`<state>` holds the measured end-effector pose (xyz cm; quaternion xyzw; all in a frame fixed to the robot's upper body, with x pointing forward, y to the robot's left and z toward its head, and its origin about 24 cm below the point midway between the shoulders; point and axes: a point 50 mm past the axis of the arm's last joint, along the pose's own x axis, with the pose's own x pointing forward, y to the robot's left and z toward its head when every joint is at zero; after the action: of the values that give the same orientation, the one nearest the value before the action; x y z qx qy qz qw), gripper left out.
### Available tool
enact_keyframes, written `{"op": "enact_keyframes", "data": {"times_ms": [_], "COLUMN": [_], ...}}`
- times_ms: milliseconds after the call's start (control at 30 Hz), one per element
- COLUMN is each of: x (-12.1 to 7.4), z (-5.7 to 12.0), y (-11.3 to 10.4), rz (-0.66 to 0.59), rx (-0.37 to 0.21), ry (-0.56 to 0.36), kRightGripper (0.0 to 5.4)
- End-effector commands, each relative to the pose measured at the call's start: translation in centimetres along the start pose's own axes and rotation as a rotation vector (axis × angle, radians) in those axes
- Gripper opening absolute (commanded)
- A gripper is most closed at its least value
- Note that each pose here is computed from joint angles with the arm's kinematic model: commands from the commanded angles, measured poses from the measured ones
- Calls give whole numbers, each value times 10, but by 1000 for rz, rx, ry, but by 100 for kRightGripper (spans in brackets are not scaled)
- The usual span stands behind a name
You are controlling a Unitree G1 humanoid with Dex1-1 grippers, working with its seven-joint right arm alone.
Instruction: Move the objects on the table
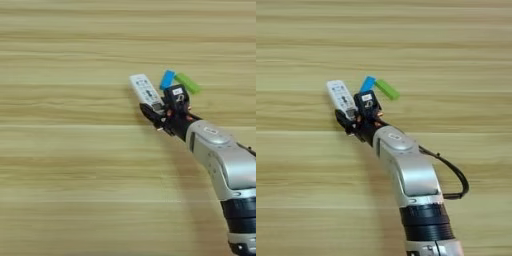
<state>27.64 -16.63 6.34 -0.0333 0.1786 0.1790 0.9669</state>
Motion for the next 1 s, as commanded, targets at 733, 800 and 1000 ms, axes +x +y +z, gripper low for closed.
{"op": "enact_keyframes", "data": {"times_ms": [733, 800, 1000], "x": [8, 8, 10], "z": [10, 9, 7], "y": [3, 3, 2], "rz": [17, 14, 6], "rx": [-128, -131, -138], "ry": [-11, -3, 8], "kRightGripper": [291, 291, 291]}}
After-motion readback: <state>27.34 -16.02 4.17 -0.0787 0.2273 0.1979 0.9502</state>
